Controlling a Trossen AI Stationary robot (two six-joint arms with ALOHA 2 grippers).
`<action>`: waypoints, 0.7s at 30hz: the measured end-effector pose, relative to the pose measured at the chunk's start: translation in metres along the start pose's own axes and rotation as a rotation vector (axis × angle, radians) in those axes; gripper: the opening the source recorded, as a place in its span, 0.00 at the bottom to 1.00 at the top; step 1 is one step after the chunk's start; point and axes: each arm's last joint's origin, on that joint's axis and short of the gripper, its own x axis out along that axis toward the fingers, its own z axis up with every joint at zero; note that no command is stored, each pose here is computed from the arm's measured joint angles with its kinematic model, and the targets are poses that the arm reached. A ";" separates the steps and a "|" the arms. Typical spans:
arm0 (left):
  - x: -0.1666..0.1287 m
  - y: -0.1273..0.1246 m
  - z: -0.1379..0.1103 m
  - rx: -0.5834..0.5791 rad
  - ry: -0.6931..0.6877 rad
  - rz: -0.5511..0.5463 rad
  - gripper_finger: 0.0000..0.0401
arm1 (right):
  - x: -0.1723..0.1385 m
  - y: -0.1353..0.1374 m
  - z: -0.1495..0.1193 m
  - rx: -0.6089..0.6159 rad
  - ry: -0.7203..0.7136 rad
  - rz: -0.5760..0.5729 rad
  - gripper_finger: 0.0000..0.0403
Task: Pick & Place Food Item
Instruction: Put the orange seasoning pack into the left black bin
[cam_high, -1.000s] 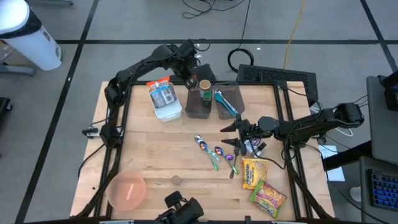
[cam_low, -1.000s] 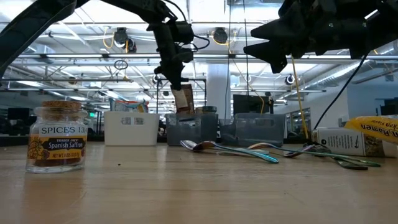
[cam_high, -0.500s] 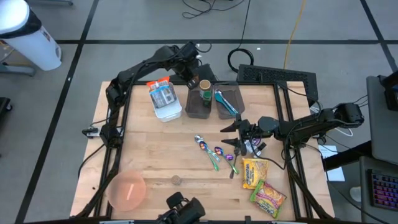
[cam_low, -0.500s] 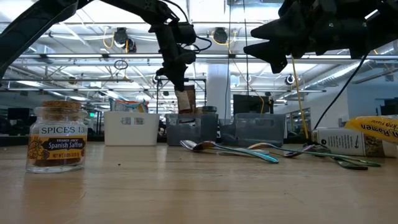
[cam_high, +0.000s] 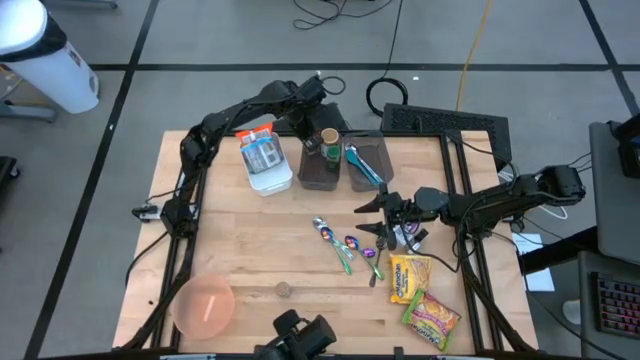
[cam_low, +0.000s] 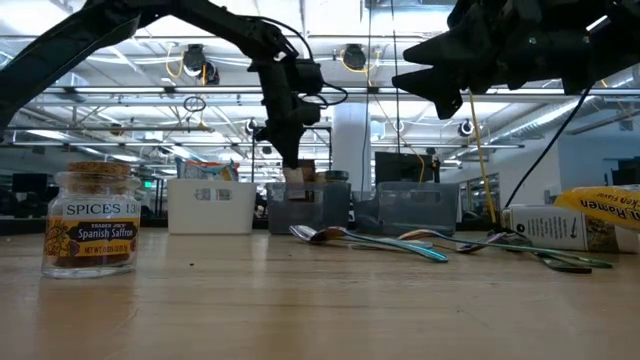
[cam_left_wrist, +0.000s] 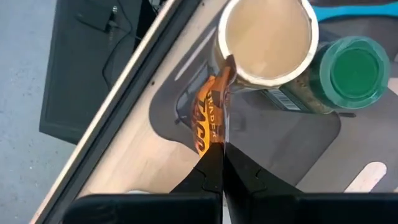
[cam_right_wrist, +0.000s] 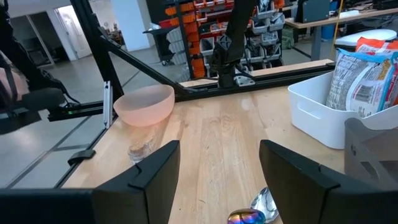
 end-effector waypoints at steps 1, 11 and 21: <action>0.001 0.000 0.000 0.001 0.002 0.000 0.00 | 0.000 0.000 0.000 0.000 0.002 -0.001 0.53; 0.014 0.000 0.001 0.023 0.028 -0.003 0.00 | 0.000 0.000 -0.001 -0.003 0.006 -0.002 0.53; 0.021 0.001 0.001 0.028 0.038 -0.004 0.00 | 0.000 0.000 -0.001 -0.005 0.008 -0.002 0.53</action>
